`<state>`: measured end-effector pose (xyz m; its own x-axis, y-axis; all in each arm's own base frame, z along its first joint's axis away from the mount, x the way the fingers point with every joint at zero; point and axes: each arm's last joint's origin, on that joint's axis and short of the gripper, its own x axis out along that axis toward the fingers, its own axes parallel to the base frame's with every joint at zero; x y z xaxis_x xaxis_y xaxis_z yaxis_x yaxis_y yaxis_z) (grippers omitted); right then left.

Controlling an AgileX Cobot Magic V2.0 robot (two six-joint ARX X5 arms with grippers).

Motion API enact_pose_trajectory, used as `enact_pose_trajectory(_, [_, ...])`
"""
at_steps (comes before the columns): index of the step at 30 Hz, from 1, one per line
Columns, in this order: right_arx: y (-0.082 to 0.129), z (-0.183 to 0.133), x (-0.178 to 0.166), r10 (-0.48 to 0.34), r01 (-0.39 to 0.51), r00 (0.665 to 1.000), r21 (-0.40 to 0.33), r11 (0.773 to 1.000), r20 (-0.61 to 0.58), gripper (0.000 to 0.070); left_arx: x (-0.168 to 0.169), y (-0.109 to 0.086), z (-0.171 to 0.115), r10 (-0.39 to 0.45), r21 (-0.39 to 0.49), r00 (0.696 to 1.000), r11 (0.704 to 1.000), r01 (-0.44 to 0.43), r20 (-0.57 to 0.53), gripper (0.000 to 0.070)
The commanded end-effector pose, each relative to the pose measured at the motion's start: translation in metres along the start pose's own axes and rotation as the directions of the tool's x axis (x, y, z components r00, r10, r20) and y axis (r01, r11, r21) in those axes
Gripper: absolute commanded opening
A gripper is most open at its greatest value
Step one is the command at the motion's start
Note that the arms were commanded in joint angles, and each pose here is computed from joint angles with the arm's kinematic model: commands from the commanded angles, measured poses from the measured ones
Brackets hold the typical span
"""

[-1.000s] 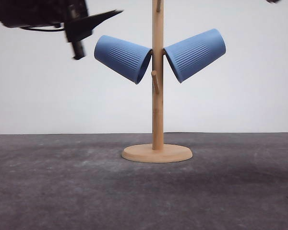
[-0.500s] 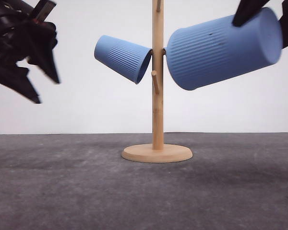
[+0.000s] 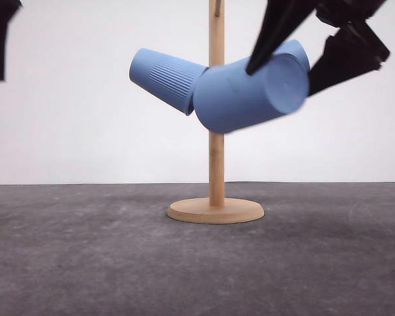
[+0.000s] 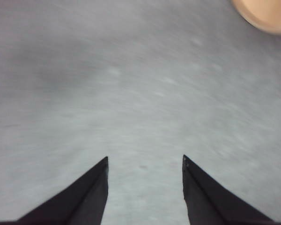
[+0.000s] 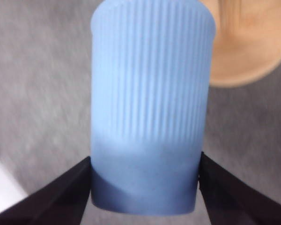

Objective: Place three cups

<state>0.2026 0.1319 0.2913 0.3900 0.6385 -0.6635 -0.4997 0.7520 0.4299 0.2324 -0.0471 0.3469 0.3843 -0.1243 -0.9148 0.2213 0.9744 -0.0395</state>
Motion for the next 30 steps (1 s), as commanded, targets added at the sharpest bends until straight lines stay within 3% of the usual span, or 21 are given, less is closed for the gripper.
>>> enact_pose_trajectory(1, [0.002,0.005,0.003,0.012,-0.012,1.000,0.036,0.999,0.020,0.0315,-0.008,0.000,0.000,0.021,-0.024,0.999,1.000,-0.020,0.031,0.0283])
enact_pose_trajectory(17, [-0.006,0.032,0.042,0.021,-0.028,0.998,0.115,0.993,0.066,0.0315,-0.047,-0.005,-0.028,0.018,-0.013,0.993,1.000,-0.016,0.115,0.0283])
enact_pose_trajectory(30, [-0.016,0.047,0.061,-0.055,0.045,0.997,0.157,0.987,0.060,0.0322,-0.048,-0.005,-0.030,0.018,-0.012,0.994,1.000,-0.017,0.105,0.0283])
